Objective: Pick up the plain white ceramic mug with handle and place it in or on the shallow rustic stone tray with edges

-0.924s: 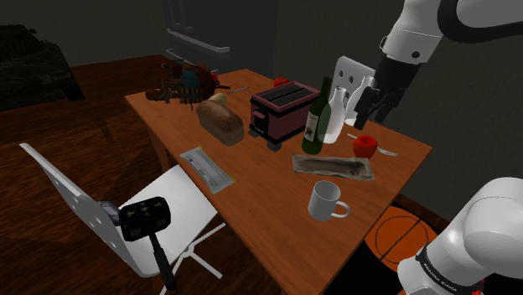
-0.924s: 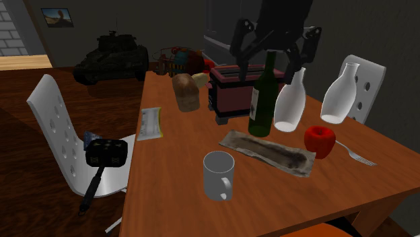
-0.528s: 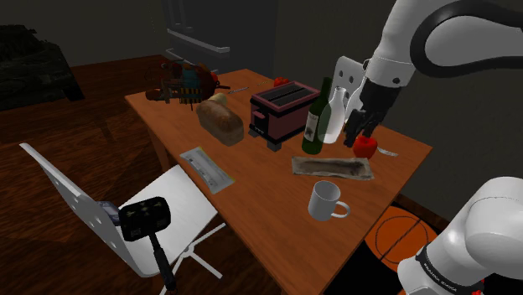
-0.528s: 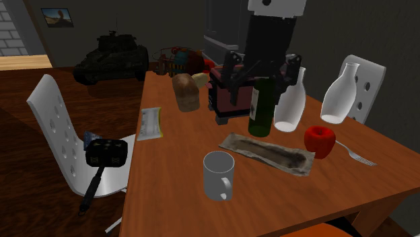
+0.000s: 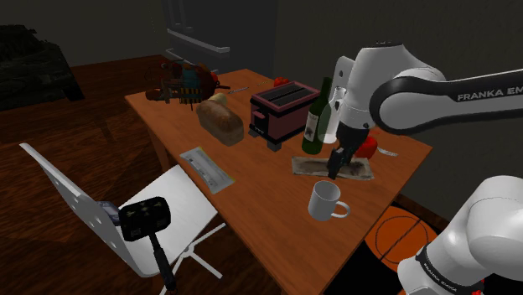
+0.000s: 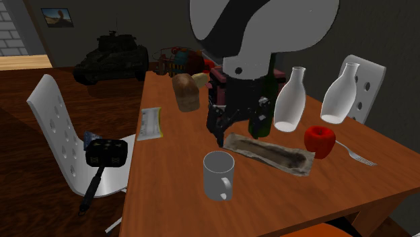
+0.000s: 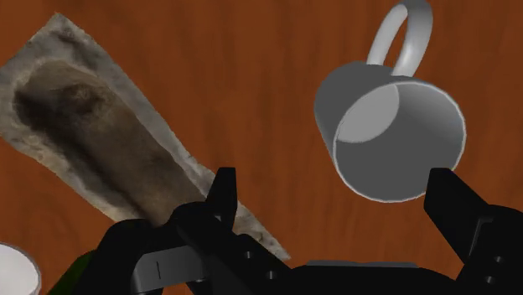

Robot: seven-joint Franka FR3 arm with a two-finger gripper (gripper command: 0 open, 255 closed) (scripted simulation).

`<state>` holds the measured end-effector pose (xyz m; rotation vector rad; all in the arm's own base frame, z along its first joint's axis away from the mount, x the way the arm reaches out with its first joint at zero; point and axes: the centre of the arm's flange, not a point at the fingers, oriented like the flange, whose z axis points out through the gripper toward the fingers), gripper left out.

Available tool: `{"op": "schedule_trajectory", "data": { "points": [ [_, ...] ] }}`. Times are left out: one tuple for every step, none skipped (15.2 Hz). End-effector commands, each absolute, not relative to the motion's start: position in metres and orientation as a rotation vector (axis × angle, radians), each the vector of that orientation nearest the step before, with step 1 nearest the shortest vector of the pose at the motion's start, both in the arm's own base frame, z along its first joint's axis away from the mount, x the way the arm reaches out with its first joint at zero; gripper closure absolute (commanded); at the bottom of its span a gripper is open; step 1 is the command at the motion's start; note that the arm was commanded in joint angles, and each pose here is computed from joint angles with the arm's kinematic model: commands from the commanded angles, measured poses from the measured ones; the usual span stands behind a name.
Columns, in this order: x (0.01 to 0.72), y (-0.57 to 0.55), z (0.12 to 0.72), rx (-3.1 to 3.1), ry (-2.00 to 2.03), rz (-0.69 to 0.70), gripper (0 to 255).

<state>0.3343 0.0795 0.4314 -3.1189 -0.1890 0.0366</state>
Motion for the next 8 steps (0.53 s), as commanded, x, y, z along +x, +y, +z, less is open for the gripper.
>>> {"op": "schedule_trajectory", "data": {
  "points": [
    [0.336,0.09,0.405,-3.127,-0.255,0.051,0],
    [0.337,0.094,0.392,-3.131,-0.287,0.06,0],
    [0.337,0.095,0.39,-3.131,-0.292,0.062,0],
    [0.337,0.095,0.385,-3.131,-0.292,0.062,0],
    [0.337,0.095,0.38,-3.131,-0.292,0.062,0],
    [0.336,0.095,0.375,-3.131,-0.292,0.062,0],
    [0.336,0.095,0.369,-3.131,-0.292,0.062,0],
    [0.336,0.095,0.364,-3.131,-0.292,0.062,0]
  ]
}}
